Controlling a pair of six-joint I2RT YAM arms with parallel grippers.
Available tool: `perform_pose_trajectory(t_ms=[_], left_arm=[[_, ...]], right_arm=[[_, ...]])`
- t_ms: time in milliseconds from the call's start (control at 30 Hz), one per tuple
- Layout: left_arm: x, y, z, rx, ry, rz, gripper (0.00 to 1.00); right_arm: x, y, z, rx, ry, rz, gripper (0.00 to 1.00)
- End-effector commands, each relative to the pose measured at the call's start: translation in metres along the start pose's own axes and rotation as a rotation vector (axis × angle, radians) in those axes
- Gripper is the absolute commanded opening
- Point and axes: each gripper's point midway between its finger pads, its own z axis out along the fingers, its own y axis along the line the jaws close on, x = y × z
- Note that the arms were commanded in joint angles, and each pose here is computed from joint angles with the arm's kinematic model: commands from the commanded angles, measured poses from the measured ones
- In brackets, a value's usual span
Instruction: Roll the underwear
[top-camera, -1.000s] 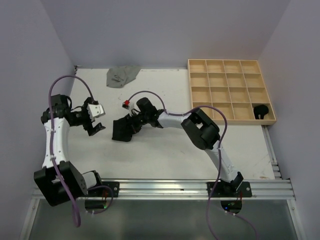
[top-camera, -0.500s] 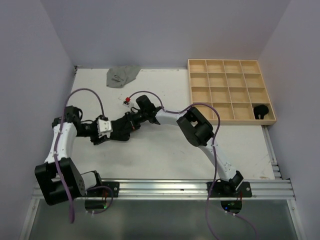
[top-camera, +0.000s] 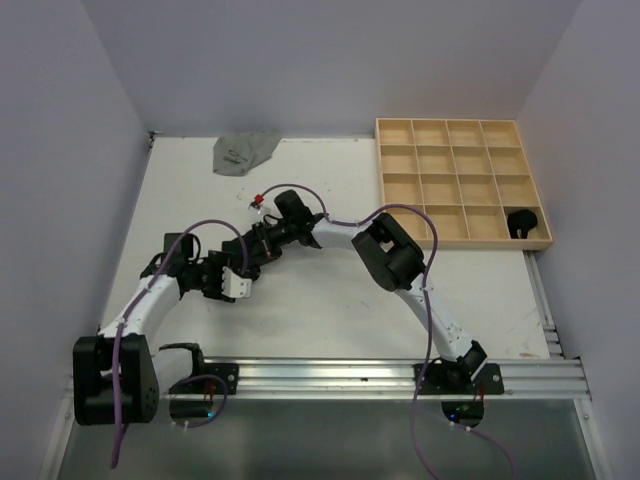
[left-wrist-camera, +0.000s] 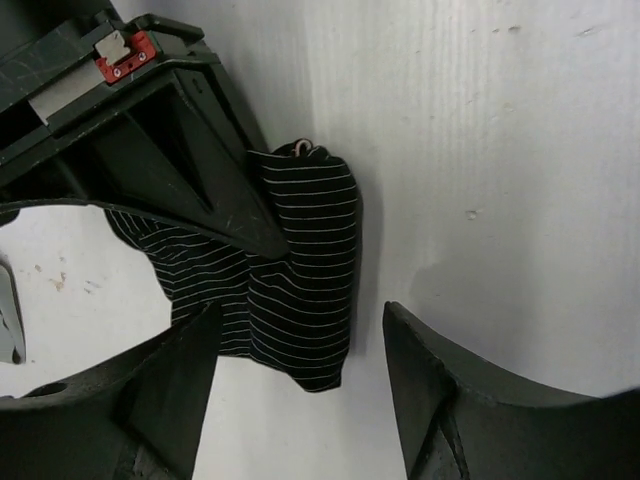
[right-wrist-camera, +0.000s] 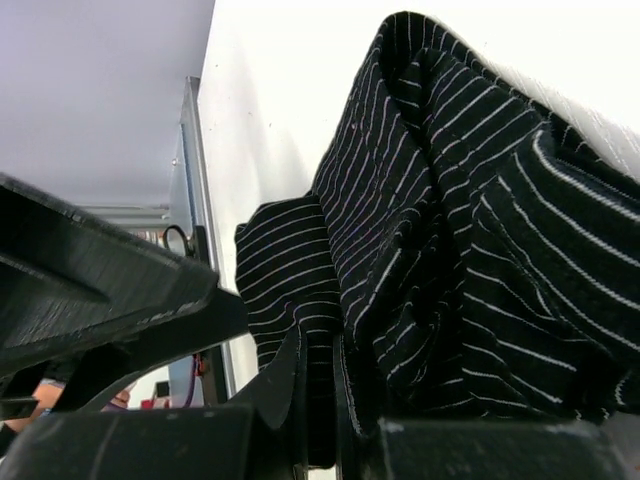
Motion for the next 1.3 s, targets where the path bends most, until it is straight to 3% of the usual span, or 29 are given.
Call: perform_pose_trajectory(t_ms=[0,300,433,533,600,733,833,967,1267], left_arm=[[0.012,0.023,0.008,-0.079,0.041,0.058,0.68],[0.014,0.001,0.033,0.048,0.060,0.043,0.44],[0.021,-0.004,0.038,0.136,0.104,-0.021,0.16],[0.030,-0.023,0.040,0.268,0.143,-0.124,0.03],[0.035,-0.044,0.040,0.364,0.162,-0.209,0.01],[0.038,-0.057,0.035,0.447,0.178,-0.273,0.00],[0.034,-0.063,0.033,0.507,0.166,-0.313,0.00],[0.028,-0.069,0.030,0.581,0.143,-0.340,0.00],[0.020,-0.070,0.029,0.646,0.099,-0.362,0.00]], right_arm=[[0.109,-0.120,0.011,0.312,0.178,0.279,0.00],[0.108,-0.123,0.008,0.329,0.152,0.336,0.00],[0.109,-0.120,-0.001,0.362,0.124,0.355,0.00],[0.110,-0.111,-0.012,0.360,0.084,0.374,0.10],[0.116,-0.110,-0.019,0.371,0.051,0.386,0.20],[0.090,-0.077,-0.044,0.365,-0.086,0.348,0.28],[0.077,-0.062,-0.060,0.360,-0.175,0.326,0.29],[0.037,-0.027,-0.091,0.406,-0.306,0.179,0.29],[-0.034,0.012,-0.089,0.370,-0.376,-0.011,0.26]])
